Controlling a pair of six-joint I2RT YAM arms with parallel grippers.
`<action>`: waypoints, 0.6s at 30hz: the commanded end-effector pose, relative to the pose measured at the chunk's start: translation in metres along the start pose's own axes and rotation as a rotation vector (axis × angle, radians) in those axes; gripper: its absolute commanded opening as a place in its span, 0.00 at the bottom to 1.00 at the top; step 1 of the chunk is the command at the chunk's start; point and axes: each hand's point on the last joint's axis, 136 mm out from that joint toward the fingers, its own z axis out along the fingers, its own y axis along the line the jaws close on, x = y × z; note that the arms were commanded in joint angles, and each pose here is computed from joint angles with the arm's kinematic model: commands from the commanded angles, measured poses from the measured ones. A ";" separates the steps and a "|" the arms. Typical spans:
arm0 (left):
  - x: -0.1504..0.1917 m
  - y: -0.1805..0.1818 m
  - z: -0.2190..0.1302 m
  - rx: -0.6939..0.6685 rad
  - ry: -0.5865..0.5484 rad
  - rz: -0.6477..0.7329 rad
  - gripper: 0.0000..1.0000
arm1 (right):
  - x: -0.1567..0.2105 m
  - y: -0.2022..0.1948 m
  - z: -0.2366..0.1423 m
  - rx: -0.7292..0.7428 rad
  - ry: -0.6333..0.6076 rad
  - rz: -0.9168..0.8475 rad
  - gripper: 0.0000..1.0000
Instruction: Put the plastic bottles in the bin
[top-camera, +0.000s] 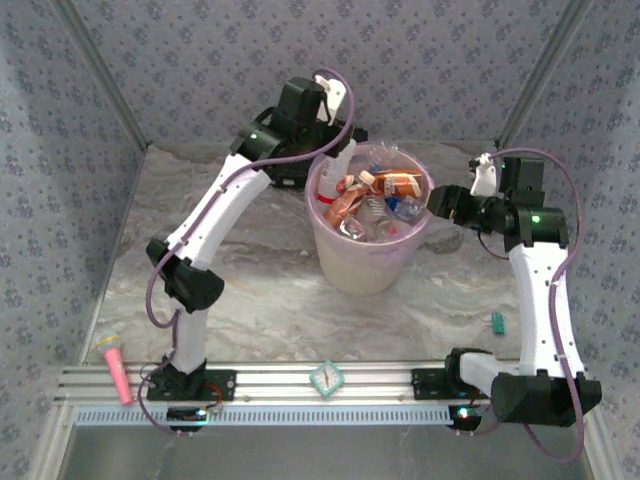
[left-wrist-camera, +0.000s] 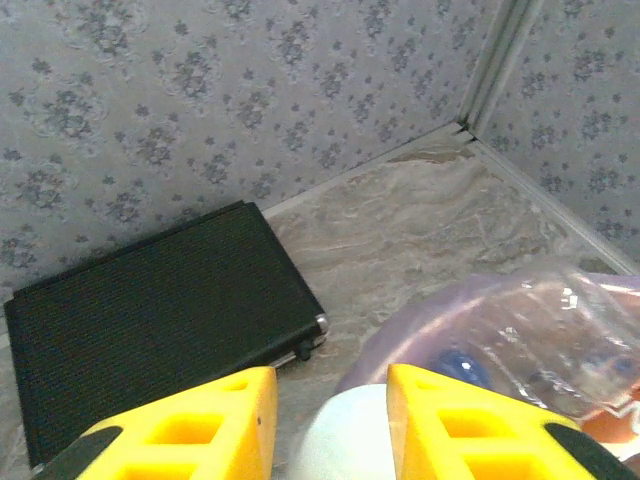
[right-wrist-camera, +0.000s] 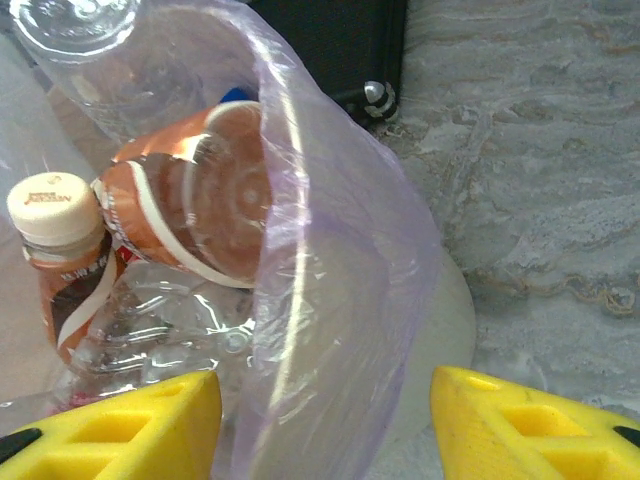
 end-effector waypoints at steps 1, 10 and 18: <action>0.016 -0.015 0.004 0.008 0.040 0.023 0.35 | 0.000 -0.003 -0.001 0.017 -0.013 0.022 0.59; 0.047 -0.033 0.026 0.033 0.106 -0.005 0.35 | 0.004 0.003 0.020 -0.017 0.010 0.026 0.54; 0.034 -0.023 0.007 0.020 0.055 -0.034 0.38 | 0.002 0.021 0.021 -0.083 0.031 -0.007 0.52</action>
